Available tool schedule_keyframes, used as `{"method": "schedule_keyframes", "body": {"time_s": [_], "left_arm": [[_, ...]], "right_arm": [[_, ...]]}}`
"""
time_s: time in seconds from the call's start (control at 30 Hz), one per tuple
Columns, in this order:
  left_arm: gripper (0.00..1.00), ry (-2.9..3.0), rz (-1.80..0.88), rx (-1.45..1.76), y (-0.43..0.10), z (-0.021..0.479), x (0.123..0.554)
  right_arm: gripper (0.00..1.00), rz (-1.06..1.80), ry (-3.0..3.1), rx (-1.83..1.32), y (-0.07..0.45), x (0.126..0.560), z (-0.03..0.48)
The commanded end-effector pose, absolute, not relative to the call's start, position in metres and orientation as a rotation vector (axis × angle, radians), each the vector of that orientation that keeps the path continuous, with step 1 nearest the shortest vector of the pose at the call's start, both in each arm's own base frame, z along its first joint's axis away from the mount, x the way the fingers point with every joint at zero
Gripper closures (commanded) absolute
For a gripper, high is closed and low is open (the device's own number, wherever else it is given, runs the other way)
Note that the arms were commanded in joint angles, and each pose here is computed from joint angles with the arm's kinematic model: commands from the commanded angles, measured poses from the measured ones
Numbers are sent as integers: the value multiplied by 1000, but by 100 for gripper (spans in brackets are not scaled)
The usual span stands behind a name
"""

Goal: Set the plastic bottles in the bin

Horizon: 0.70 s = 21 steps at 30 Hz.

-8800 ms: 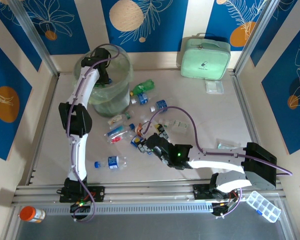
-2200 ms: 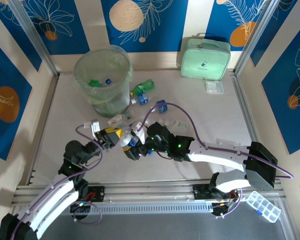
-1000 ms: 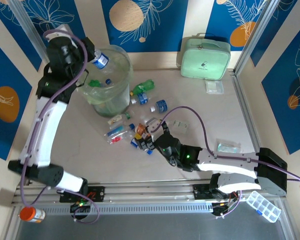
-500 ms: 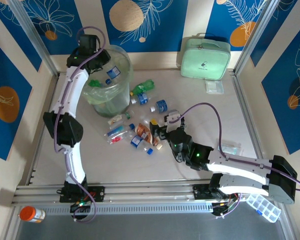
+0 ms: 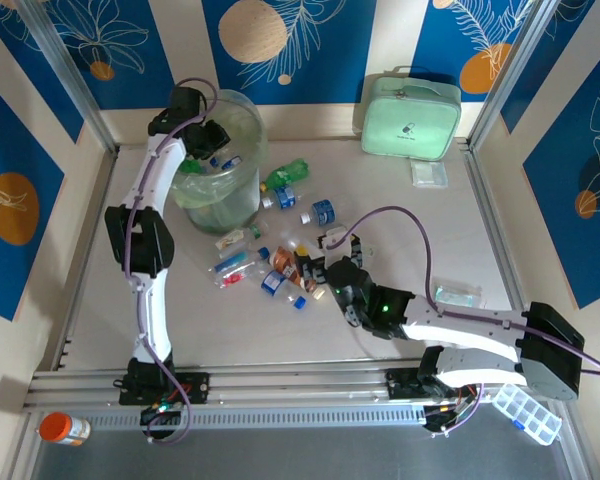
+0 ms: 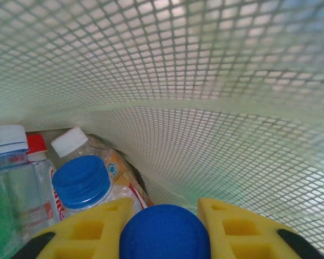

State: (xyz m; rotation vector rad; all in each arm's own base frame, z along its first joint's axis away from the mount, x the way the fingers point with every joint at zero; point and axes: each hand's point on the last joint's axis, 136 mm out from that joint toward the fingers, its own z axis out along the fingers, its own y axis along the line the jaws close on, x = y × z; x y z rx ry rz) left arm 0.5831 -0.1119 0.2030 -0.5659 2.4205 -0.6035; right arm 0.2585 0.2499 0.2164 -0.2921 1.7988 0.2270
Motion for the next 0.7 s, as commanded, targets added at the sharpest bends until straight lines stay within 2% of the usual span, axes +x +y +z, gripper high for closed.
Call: {"method": "schedule_keyframes", "body": {"time_s": [0.0,0.17,0.43,0.67], "left_arm": [[55,2438,-707,-549,-126,195,589],[27,2403,-689,-528,-118,217,586],[25,2308,-735,-456,-118,281,569],[26,2231,-710,-384,-114,344,530]], "right_arm": [[11,261,1762,-282,260,259,235],[11,239,1760,-302,264,260,234],[11,227,1758,-332,271,260,231],[10,227,1757,-318,267,261,233]]}}
